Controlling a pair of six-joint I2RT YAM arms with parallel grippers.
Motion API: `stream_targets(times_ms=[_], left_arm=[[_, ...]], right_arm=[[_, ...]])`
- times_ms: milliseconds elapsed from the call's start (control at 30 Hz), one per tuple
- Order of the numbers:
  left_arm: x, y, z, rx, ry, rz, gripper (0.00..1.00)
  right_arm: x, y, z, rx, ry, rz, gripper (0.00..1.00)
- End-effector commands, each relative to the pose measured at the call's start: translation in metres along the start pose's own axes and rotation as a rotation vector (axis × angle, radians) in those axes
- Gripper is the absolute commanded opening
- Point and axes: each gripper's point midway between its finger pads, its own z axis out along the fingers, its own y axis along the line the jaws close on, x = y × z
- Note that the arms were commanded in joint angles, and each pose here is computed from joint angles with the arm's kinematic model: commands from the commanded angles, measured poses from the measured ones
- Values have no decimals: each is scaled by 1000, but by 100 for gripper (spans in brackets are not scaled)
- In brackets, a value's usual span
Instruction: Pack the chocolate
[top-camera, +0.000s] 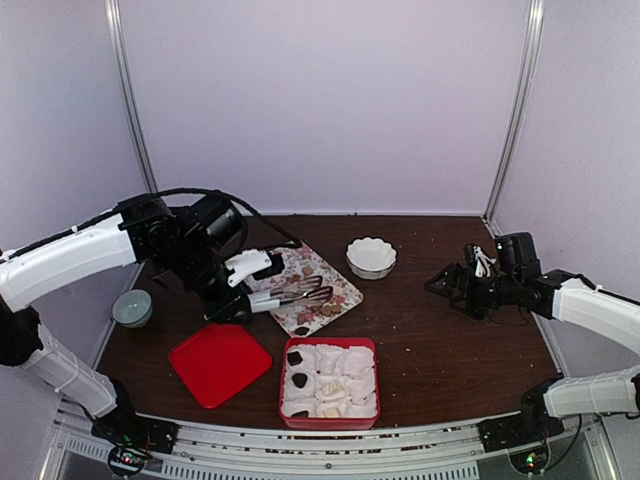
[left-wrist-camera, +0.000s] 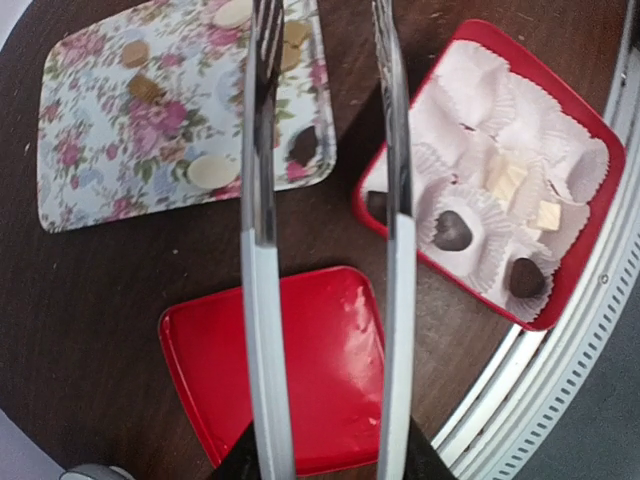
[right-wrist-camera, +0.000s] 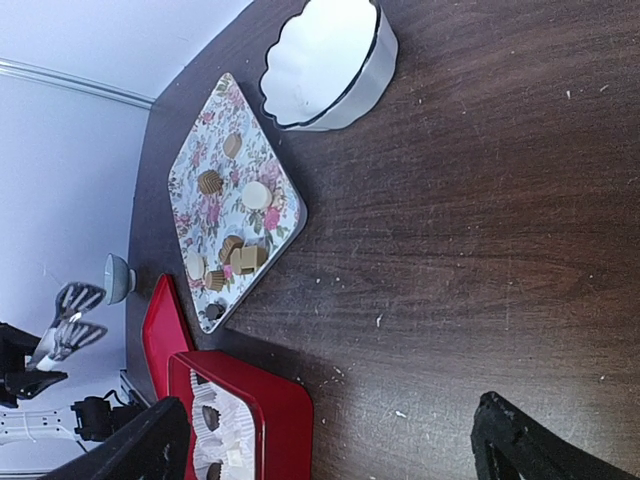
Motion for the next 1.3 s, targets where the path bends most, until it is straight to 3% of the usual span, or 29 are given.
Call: stream_targets(times_ms=[0, 167, 400, 833, 1267], left_arm=[[10, 39, 0, -71, 28, -153, 36], [38, 69, 14, -133, 115, -261, 36], [62, 75, 36, -130, 240, -270, 40], [56, 87, 63, -137, 322, -283, 40], [53, 75, 69, -54, 326, -273, 27]], right_arm=[[-10, 11, -1, -25, -31, -19, 100], [-10, 9, 0, -21, -35, -10, 100], [-10, 6, 1, -10, -38, 0, 100], [-11, 5, 2, -5, -40, 3, 100], [-9, 3, 1, 4, -38, 0, 100]])
